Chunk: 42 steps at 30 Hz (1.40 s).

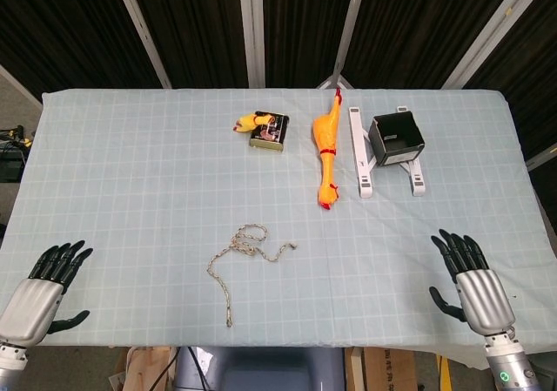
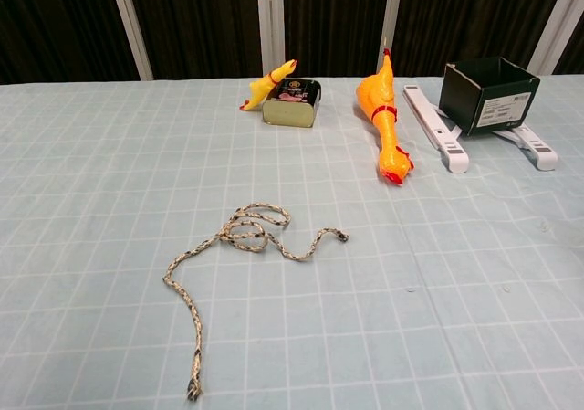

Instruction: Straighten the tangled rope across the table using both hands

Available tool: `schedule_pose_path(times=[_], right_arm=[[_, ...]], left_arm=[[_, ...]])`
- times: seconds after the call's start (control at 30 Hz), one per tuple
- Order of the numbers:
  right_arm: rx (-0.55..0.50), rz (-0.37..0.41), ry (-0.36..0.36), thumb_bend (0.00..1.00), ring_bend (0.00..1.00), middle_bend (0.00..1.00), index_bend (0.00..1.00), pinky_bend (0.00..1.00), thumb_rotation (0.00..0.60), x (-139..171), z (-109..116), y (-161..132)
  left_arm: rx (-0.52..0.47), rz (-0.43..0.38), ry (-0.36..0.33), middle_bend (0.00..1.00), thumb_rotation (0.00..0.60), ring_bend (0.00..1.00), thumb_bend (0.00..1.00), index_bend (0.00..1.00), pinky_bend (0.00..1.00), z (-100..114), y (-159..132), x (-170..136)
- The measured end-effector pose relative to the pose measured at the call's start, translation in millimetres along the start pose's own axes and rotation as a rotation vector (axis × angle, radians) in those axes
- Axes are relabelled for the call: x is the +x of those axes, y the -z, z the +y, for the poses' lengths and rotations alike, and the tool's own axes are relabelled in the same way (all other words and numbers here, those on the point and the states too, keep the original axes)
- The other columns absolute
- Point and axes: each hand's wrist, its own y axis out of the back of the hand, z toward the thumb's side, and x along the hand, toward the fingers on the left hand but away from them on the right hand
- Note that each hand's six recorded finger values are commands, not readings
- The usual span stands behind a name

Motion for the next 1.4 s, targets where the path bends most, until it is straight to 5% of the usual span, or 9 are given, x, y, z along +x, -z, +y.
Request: schedule_pose_path(times=[0.37,0.8,1.4], right_arm=[[-0.058,0.154,-0.070,0.37,0.00,0.05,0.07,0.00,0.600,-49.8,-8.3,-34.1],[-0.149,0.380,-0.136,0.36,0.00,0.14,0.32,0.00,0.600,-118.9,-39.1,-145.1],[-0.141,0.318,-0.214,0.37,0.00,0.18,0.44,0.00,0.600,-159.5,-119.1,-182.5]], left_arm=[[-0.008,0.001,-0.001,0.00,0.600,0.00,0.15,0.08,0.00,0.7,0.3,1.8],[-0.008,0.006,0.011,0.00,0.600,0.00,0.15,0.08,0.00,-1.9,0.4,3.5],[-0.020,0.003,0.030,0.00,0.600,0.00,0.15,0.08,0.00,-5.4,0.7,9.6]])
